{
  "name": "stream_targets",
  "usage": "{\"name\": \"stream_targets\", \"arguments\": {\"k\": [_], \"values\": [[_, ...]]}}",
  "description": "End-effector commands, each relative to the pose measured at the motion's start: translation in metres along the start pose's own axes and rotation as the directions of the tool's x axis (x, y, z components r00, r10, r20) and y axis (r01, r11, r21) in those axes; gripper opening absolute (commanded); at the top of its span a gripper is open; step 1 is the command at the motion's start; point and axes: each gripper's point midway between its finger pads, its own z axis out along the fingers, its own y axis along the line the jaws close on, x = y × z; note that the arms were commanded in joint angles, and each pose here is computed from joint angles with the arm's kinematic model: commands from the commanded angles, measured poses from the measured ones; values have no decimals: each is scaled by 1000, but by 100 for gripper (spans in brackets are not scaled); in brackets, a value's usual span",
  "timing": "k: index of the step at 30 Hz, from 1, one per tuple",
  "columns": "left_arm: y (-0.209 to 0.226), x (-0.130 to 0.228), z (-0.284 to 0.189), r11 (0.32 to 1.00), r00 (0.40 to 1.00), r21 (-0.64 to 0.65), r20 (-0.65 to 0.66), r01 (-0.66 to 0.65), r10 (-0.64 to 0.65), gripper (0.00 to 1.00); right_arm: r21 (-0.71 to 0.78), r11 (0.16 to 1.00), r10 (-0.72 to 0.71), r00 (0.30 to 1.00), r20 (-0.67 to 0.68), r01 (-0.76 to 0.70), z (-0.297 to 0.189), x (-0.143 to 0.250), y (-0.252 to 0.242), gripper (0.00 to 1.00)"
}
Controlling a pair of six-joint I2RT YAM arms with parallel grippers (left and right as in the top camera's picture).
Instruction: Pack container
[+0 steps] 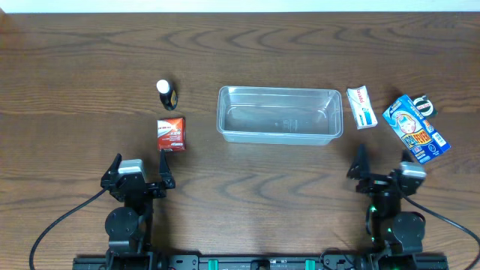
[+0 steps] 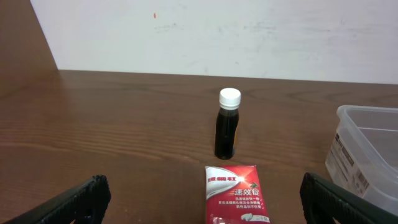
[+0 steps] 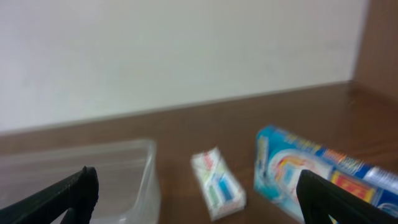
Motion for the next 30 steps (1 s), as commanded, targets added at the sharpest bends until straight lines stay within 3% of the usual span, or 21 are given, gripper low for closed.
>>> {"name": "stream_targets", "arguments": {"k": [1,8,18,24,27,30], "values": [[4,20,3,999,998,-23,-50,-23,21,98,100,994,37,996,82,-45,-2,-18,-18,99],[4,20,3,999,998,-23,-50,-23,21,98,43,984,161,971,176,-171,-7,-65,-10,99],[4,20,3,999,998,-23,-50,-23,21,98,167,986,-33,971,238,-8,3,-178,-15,99],[4,20,3,999,998,-23,-50,-23,21,98,184,972,-159,986,51,147,47,-221,-10,99],[4,20,3,999,998,-23,-50,-23,21,98,143,976,-147,979,-142,167,73,-216,-12,99],[4,20,3,999,998,-23,-50,-23,21,98,124,975,-127,923,-362,183,87,-200,-27,99]]}}
